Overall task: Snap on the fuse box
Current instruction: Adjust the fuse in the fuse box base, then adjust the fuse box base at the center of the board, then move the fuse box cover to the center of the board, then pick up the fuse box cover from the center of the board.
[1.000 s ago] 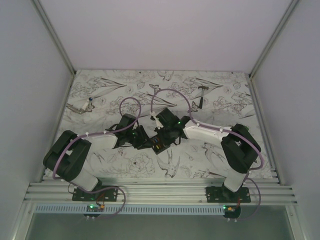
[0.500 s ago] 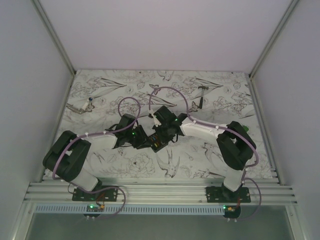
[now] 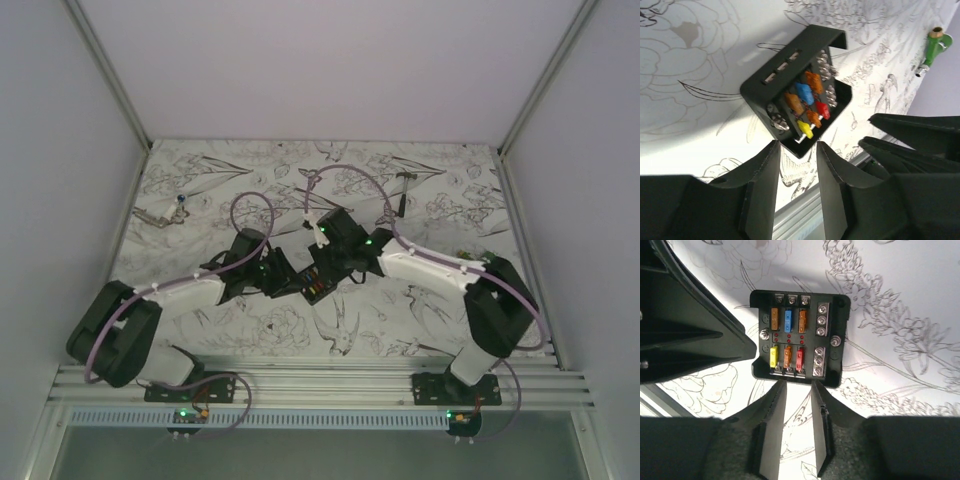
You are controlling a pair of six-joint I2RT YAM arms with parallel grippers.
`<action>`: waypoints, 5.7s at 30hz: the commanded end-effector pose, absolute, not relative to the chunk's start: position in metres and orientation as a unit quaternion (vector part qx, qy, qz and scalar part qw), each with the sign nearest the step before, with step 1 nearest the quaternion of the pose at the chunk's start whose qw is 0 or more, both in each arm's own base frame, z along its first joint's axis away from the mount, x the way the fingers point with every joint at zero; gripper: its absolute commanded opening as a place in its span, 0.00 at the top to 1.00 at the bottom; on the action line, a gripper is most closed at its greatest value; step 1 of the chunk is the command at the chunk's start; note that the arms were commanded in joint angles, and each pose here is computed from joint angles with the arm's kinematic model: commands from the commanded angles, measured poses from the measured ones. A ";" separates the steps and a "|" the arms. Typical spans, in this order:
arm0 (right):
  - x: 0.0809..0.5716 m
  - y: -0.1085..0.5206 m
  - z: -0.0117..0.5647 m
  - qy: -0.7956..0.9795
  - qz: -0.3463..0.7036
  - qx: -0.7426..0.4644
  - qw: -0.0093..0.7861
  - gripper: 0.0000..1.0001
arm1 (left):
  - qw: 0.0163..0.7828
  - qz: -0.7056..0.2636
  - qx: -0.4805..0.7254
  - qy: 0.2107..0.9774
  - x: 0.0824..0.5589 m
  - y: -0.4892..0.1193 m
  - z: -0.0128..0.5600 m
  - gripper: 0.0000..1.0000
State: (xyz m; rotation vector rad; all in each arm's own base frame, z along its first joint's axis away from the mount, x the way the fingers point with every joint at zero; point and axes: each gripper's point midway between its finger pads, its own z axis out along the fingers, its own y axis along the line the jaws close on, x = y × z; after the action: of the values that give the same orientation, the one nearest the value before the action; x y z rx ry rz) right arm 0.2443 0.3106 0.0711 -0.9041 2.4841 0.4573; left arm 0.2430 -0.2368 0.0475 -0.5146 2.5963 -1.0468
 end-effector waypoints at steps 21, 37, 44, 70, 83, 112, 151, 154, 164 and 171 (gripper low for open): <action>0.243 0.243 0.060 0.924 0.201 -0.144 0.293 0.18 | 0.152 -0.316 -0.093 0.932 0.290 -0.228 0.060 0.45; 0.266 0.277 0.025 0.928 0.212 -0.161 0.260 0.40 | 0.110 -0.333 -0.108 0.930 0.267 -0.232 0.046 0.44; 0.281 0.290 0.030 0.922 0.211 -0.182 0.268 0.42 | 0.111 -0.336 -0.110 0.929 0.259 -0.235 0.048 0.44; 0.407 0.019 0.098 0.922 -0.074 0.074 0.374 0.00 | 0.176 -0.280 -0.143 0.933 0.258 -0.172 0.062 0.05; 0.463 -0.042 0.060 0.932 -0.038 0.156 0.324 0.01 | 0.171 -0.282 -0.142 0.933 0.273 -0.166 0.060 0.00; 0.370 0.125 0.016 0.957 -0.056 -0.135 0.251 0.09 | 0.172 -0.289 -0.155 0.929 0.246 -0.163 0.060 0.00; 0.310 0.096 0.035 0.945 -0.093 0.134 0.284 0.01 | 0.161 -0.290 -0.119 0.936 0.245 -0.182 0.057 0.00; 0.310 0.101 0.029 0.949 -0.085 0.125 0.276 0.01 | 0.159 -0.291 -0.118 0.936 0.245 -0.183 0.057 0.00; 0.309 0.107 0.025 0.957 -0.072 0.096 0.265 0.01 | 0.157 -0.291 -0.116 0.936 0.244 -0.185 0.056 0.00; 0.313 0.102 0.033 0.955 -0.088 0.070 0.275 0.01 | 0.154 -0.288 -0.117 0.938 0.244 -0.185 0.053 0.00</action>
State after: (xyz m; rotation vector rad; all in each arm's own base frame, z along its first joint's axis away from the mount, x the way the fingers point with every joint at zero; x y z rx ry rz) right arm 0.3032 0.1034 0.0223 0.2195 2.6111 -0.2239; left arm 0.2423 -0.1815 0.0528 -0.3649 2.6795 -0.8193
